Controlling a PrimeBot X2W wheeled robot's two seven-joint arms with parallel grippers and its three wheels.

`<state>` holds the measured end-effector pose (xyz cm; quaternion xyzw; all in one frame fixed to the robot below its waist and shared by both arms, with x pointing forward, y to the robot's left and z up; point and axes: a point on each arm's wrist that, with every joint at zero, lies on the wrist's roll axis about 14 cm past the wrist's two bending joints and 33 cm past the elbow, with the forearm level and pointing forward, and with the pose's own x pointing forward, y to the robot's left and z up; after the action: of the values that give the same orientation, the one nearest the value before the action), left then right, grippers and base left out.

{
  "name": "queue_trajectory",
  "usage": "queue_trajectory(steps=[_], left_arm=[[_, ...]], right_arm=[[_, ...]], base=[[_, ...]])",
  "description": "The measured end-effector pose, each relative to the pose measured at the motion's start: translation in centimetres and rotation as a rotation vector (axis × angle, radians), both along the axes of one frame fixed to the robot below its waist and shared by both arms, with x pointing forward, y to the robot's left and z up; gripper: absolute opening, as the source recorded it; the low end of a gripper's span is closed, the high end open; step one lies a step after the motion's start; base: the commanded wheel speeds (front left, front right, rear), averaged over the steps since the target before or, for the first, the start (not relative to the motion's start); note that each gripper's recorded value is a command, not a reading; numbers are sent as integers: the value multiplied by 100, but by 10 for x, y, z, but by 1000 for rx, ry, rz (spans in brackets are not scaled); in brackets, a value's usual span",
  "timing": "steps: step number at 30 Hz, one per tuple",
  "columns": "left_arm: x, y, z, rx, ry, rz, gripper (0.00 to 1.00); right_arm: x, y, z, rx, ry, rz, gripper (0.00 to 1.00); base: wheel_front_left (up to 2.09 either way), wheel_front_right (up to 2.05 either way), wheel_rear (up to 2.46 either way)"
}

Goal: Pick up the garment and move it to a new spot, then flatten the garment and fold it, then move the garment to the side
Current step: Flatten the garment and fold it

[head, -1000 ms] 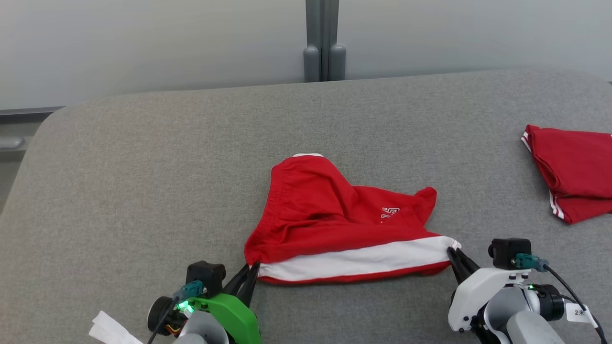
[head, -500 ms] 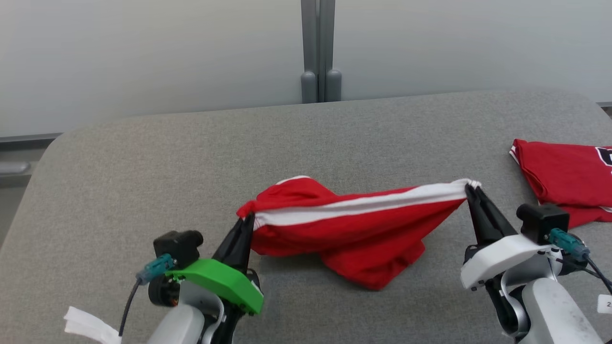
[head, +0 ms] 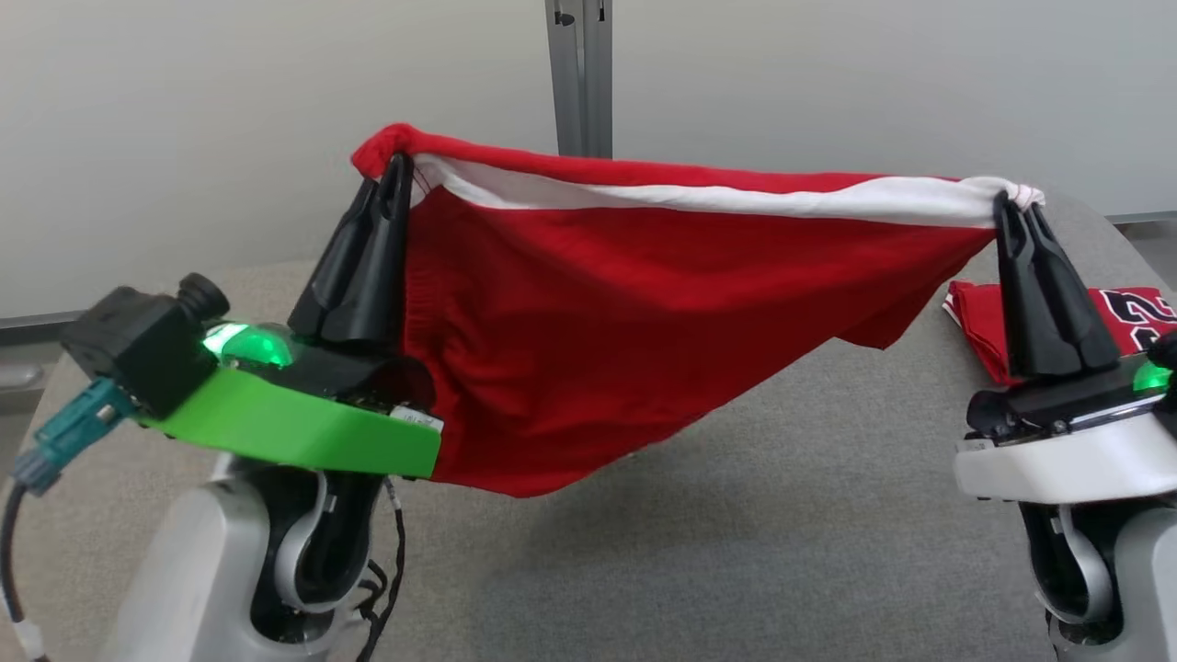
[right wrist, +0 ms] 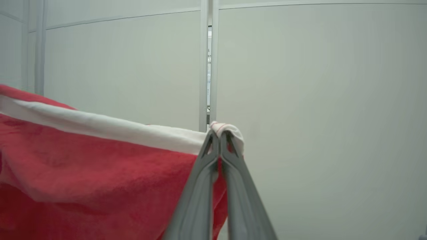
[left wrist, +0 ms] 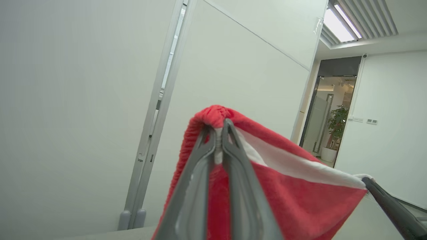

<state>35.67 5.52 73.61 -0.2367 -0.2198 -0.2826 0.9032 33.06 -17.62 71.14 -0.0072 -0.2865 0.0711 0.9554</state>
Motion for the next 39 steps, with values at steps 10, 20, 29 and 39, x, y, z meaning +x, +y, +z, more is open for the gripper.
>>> queue_trajectory(steps=[10,20,29,39], left_arm=[[6,-16,14,117,-8,-54,0],[126,-22,0,261,50,4,0],[219,-29,9,136,-18,48,0],[215,-36,-231,176,493,-9,0]], right_arm=[[-7,4,14,-6,-13,5,0],[100,10,20,15,-10,52,0],[169,5,32,-12,-140,-3,0],[176,0,-170,93,376,-5,0]], base=[[0,0,0],[0,0,0],[0,0,0],[0,0,0]])
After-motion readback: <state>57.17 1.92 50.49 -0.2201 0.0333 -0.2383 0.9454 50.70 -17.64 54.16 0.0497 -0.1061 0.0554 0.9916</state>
